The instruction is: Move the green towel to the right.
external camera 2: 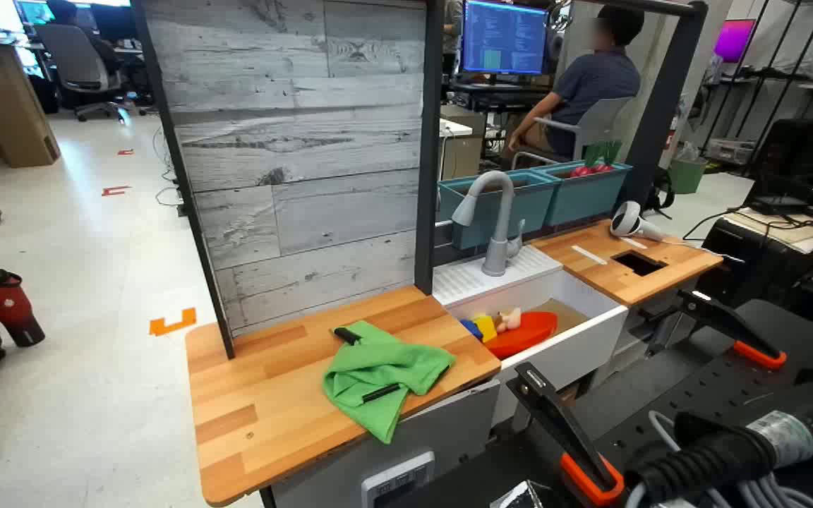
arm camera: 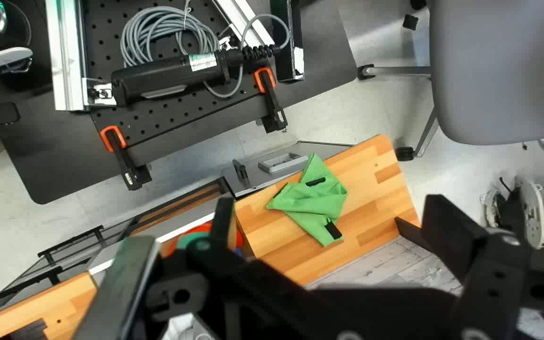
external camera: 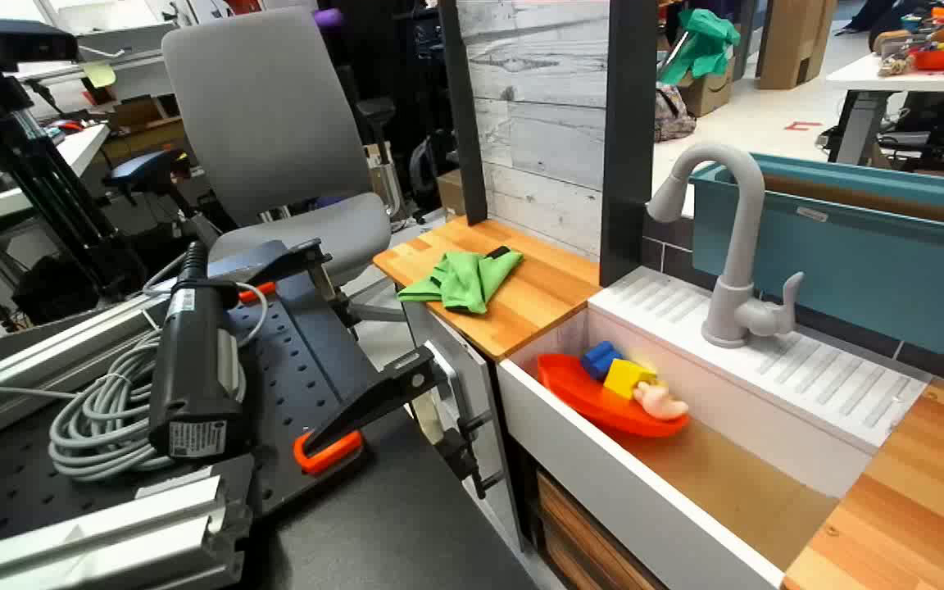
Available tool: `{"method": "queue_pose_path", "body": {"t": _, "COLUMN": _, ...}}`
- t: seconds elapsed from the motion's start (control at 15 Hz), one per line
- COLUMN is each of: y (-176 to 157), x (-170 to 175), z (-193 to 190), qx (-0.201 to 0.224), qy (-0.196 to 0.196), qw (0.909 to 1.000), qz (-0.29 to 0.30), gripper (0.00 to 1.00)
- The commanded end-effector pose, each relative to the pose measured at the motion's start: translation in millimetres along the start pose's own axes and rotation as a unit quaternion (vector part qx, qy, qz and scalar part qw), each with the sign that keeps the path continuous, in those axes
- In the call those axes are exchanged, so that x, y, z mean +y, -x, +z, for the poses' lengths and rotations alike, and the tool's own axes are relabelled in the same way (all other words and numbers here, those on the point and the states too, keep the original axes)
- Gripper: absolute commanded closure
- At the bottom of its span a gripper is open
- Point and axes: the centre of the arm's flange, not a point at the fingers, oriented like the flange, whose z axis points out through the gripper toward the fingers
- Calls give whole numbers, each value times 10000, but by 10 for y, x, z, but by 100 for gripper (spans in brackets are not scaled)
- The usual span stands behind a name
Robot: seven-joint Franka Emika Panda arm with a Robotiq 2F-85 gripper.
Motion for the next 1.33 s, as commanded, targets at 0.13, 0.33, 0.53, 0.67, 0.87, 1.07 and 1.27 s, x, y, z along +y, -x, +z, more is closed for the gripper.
{"method": "queue_pose_path", "body": {"t": 0.13, "y": -125, "x": -96, "z": 245, "qx": 271, "qy": 115, "qw": 9995, "qz": 137, "gripper": 0}}
{"method": "queue_pose_path", "body": {"t": 0.33, "y": -458, "x": -326, "z": 831, "qx": 477, "qy": 342, "qw": 9982, "qz": 88, "gripper": 0}}
{"method": "queue_pose_path", "body": {"t": 0.53, "y": -825, "x": -577, "z": 1455, "qx": 676, "qy": 509, "qw": 9964, "qz": -18, "gripper": 0}}
{"method": "queue_pose_path", "body": {"t": 0.67, "y": -1064, "x": -738, "z": 1902, "qx": 692, "qy": 645, "qw": 9955, "qz": -101, "gripper": 0}}
{"method": "queue_pose_path", "body": {"t": 0.87, "y": -1414, "x": -959, "z": 2598, "qx": 862, "qy": 854, "qw": 9924, "qz": -209, "gripper": 0}}
{"method": "queue_pose_path", "body": {"t": 1.07, "y": -1751, "x": -1101, "z": 3266, "qx": 649, "qy": 1490, "qw": 9865, "qz": -192, "gripper": 0}}
{"method": "queue_pose_path", "body": {"t": 1.27, "y": -1503, "x": -940, "z": 3313, "qx": 591, "qy": 1414, "qw": 9879, "qz": -220, "gripper": 0}}
